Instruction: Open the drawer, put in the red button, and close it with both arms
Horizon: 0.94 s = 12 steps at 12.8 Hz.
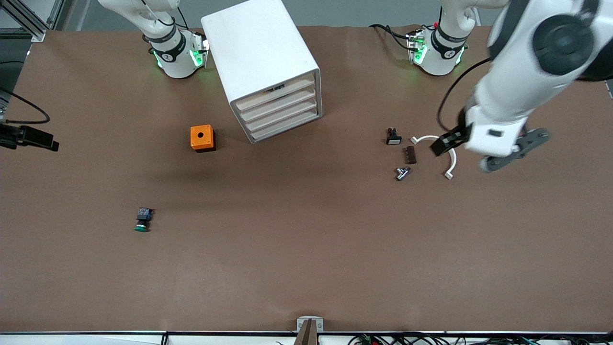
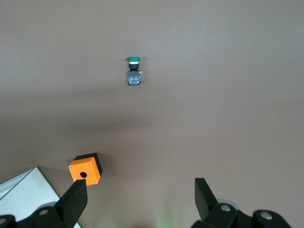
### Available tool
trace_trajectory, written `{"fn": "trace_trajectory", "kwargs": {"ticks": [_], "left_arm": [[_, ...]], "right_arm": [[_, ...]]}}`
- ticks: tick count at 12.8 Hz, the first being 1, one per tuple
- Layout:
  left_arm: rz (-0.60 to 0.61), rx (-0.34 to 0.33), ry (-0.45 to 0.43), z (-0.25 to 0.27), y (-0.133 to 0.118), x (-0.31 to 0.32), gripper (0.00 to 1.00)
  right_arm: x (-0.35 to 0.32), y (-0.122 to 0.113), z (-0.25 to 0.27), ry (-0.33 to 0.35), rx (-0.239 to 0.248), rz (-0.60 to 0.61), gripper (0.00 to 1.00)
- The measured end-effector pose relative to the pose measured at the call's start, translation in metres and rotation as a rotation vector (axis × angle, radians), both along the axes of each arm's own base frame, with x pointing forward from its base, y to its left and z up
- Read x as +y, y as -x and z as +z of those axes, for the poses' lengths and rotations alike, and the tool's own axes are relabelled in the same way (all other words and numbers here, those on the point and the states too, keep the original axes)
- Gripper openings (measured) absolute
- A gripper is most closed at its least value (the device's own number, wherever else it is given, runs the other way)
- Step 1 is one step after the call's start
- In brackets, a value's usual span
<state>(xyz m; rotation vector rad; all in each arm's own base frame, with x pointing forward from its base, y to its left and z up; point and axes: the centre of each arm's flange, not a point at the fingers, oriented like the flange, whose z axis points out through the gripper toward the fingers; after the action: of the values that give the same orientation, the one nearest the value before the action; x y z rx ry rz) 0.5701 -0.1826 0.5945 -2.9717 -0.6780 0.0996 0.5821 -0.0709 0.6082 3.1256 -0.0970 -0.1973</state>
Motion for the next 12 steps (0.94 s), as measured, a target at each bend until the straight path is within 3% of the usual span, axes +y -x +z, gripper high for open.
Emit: {"fn": "trace_trajectory", "kwargs": {"ticks": [2,6,12], "left_arm": [[-0.083,-0.009,0.046,0.024,0.005,0.048,1.00],[-0.229,-0.018,0.046,0.048,0.038,0.118,1.00],[-0.357,-0.040,0.044,0.068,0.067,0.137,1.00]], "right_arm": [[0.001,0.025,0.020,-0.007,-0.012,0.000,1.00],[0.003,0.072,0.041,-0.019,-0.040,0.002,1.00],[0.009,0.092,0.041,-0.022,-0.068,0.012,1.00]]}}
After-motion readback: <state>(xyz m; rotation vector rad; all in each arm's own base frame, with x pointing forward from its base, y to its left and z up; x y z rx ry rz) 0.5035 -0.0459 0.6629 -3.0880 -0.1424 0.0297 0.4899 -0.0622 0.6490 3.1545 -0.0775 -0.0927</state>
